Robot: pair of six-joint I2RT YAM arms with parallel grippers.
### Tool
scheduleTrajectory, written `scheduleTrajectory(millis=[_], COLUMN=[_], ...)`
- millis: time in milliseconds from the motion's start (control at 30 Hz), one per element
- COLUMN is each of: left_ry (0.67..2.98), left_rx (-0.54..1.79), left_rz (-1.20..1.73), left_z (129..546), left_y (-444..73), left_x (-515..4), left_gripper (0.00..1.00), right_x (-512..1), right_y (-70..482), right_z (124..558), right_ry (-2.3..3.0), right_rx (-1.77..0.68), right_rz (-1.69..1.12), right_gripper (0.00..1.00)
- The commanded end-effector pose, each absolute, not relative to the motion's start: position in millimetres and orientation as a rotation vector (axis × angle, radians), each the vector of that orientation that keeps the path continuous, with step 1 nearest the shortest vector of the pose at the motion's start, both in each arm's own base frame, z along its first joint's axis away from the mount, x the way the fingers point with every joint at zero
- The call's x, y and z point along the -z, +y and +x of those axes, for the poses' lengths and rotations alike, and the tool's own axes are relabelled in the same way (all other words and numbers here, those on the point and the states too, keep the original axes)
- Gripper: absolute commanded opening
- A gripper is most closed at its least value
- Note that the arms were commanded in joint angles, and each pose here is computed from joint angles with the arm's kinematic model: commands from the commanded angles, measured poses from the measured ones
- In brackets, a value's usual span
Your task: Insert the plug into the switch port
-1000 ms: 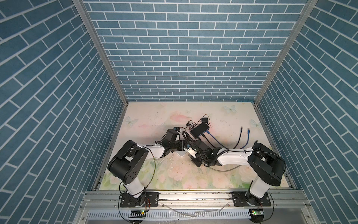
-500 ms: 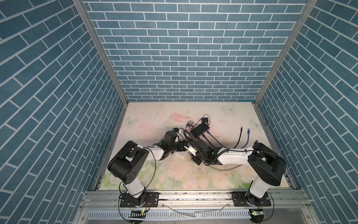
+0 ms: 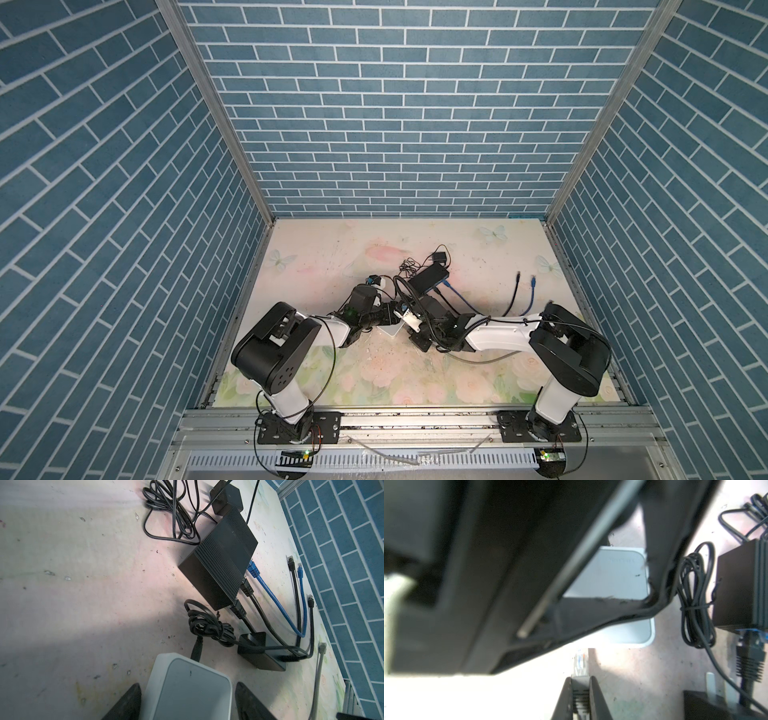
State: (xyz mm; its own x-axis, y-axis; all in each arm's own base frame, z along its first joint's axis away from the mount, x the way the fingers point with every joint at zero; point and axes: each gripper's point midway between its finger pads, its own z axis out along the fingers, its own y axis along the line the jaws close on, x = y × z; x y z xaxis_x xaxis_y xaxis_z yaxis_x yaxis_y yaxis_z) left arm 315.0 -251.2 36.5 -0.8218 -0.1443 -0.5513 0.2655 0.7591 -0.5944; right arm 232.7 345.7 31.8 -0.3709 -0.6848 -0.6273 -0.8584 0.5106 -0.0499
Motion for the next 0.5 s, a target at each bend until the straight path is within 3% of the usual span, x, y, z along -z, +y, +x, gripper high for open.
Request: scheduleTrajectory(millis=[0, 467], left_ry=[2.672, 2.689], left_rx=[0.903, 0.958], left_rz=[0.077, 0.106], left_z=[256.0, 242.3], left_y=[-240.4, -256.7], left_x=[26.7, 32.0], left_gripper=[0.73, 0.72], right_x=[-42.8, -66.1], right_y=[358.5, 387.2], right_z=[250.4, 270.9], right_ry=[2.142, 2.062], right_rx=[-0.38, -0.439], right_rz=[-1.193, -1.119], right_gripper=[0.0, 0.0])
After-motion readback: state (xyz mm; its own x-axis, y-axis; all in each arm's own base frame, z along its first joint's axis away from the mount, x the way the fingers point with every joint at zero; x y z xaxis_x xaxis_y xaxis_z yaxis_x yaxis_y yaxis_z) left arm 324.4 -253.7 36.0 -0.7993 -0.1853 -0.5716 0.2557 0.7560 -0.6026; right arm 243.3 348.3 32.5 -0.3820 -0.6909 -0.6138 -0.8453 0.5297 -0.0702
